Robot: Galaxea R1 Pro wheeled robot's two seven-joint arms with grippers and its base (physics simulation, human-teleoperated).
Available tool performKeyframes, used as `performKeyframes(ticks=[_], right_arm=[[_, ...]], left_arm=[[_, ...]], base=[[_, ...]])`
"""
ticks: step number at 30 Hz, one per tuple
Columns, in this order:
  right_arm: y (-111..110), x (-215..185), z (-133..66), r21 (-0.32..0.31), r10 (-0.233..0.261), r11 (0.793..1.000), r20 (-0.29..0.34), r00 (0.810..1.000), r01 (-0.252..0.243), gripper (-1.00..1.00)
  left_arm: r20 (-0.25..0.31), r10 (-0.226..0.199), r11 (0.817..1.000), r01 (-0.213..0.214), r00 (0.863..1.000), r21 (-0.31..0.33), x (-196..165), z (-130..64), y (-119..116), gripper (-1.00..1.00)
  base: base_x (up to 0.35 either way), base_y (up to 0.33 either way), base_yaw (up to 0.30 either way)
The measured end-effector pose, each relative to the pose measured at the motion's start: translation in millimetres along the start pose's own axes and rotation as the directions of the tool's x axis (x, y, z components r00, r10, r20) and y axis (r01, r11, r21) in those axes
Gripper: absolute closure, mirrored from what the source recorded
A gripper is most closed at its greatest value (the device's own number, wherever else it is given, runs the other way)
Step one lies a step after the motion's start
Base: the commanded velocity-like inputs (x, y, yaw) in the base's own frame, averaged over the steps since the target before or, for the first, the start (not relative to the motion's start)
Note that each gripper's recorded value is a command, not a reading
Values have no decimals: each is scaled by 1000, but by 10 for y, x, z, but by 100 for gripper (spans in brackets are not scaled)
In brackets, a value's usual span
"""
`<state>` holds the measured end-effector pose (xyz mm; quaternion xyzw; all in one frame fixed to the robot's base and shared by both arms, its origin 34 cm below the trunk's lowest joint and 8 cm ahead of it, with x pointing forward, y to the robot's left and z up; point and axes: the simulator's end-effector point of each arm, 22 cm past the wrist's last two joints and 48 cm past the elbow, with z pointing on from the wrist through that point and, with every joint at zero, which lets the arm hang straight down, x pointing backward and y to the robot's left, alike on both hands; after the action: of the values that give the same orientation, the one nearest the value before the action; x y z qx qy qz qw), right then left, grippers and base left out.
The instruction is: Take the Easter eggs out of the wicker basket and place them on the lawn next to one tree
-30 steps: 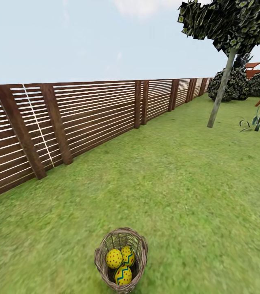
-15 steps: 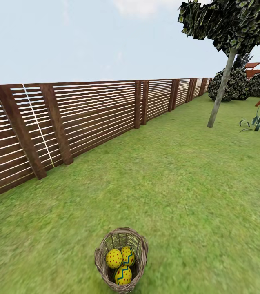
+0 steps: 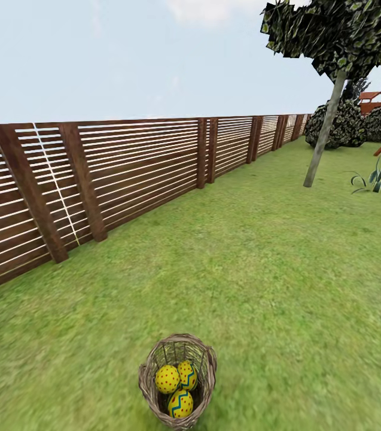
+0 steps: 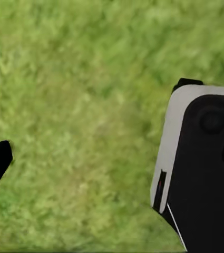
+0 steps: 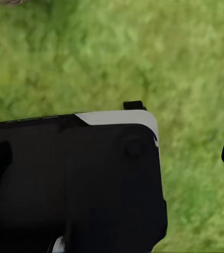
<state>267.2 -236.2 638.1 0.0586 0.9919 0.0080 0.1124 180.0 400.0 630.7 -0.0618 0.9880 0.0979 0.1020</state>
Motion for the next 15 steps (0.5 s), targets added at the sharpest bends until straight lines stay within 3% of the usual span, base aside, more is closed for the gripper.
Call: performKeyframes(ticks=[2,6,10,12,15], right_arm=[[60,-375,-61,-8,6,1000,40,999,-6,-100],[152,-905,-226,-21,12,1000,76,997,-11,-100],[218,-1500,-540,-32,16,999,117,993,-12,-100],[237,-1732,-712,-36,16,999,132,991,-11,-100],[299,-2006,-906,-45,7,999,160,987,0,-100]], left_arm=[[8,-18,999,19,1000,-35,-209,38,275,-100],[32,-32,998,33,999,-51,-671,79,489,-100],[122,-42,999,43,992,-5,-1652,-13,360,-100],[166,-43,999,39,985,32,-2188,-188,218,-100],[201,-39,997,24,979,75,-2717,-477,38,-100]], base=[[0,0,0],[0,0,0],[0,0,0],[0,0,0],[0,0,0]])
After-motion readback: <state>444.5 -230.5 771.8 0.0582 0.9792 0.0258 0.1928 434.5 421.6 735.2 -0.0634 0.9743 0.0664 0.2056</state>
